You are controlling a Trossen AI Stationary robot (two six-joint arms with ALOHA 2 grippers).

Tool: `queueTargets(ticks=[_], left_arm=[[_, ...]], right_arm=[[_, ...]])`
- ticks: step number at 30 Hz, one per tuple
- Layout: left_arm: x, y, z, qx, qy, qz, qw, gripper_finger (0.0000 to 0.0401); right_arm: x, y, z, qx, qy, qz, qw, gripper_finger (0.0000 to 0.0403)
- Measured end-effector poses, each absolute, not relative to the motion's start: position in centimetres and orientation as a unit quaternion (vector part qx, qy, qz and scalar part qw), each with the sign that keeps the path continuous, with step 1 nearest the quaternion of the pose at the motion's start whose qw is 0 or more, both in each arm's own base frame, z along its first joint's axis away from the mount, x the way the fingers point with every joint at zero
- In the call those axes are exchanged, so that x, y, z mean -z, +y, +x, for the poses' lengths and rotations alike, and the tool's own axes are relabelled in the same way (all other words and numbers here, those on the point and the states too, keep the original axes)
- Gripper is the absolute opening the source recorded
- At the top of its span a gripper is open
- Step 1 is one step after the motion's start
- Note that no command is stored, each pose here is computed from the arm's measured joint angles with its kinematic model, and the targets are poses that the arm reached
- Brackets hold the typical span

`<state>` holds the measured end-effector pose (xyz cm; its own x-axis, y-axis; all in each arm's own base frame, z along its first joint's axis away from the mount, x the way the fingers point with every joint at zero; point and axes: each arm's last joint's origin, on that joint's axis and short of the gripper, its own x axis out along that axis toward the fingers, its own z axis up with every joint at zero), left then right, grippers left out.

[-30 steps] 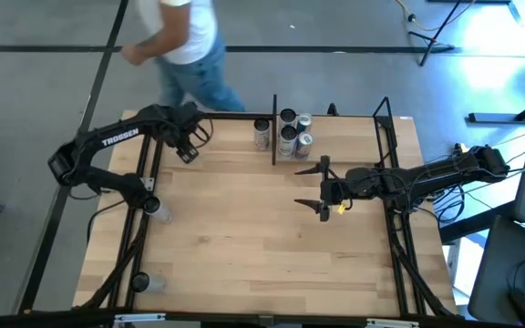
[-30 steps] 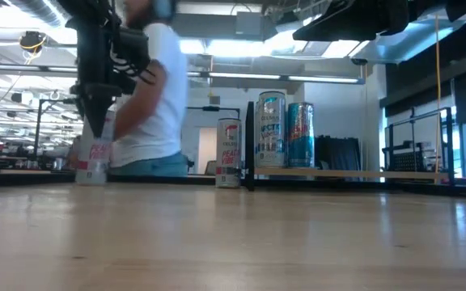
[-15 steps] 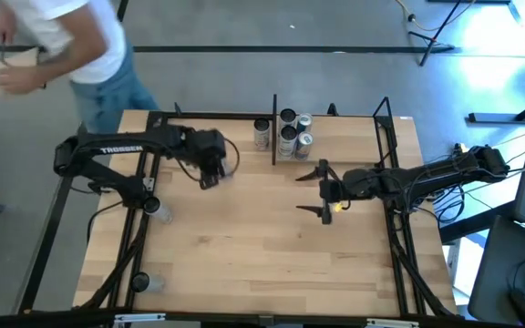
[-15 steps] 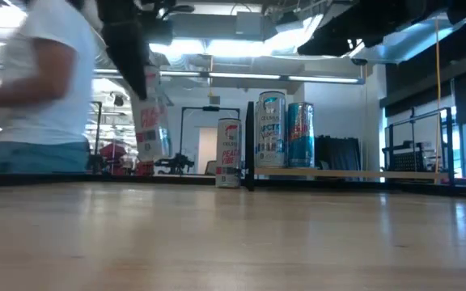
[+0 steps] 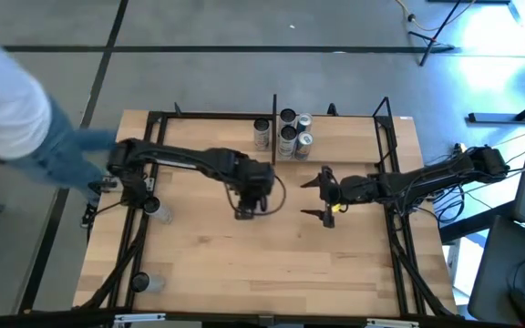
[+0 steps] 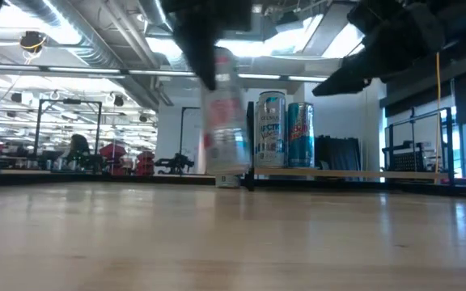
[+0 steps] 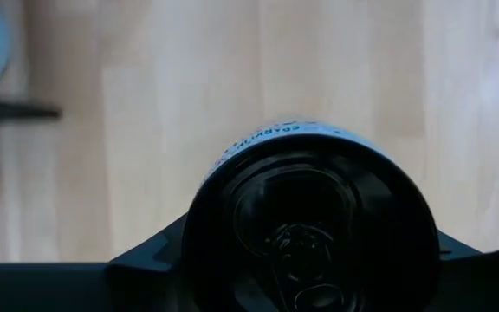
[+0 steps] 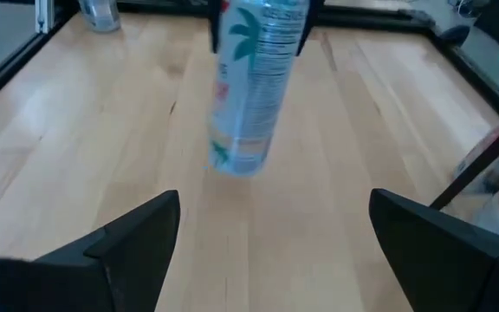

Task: Place canned beverage on shelf
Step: Put the top left black soda can on the shelf

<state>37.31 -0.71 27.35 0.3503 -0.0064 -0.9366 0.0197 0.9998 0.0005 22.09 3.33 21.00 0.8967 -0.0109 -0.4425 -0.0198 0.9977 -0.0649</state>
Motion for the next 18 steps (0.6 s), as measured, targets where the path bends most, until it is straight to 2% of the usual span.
queueTargets(ticks=[6,12,18], left_arm=[[-25.3,-2.4,40.5,0.026,0.588,0.007,0.809,0.0209],[-24.2,-4.2,41.6,0.027,0.593,0.003,0.805,0.0211],[-24.3,-5.0,41.6,0.007,0.591,0.003,0.807,0.0254]], right_arm=[[-20.2,3.3,21.8,-0.001,0.236,-0.029,0.971,0.0360],[-20.2,3.3,21.8,-0.001,0.233,-0.029,0.972,0.0360],[-20.2,3.3,21.8,0.000,0.232,-0.025,0.972,0.0360]])
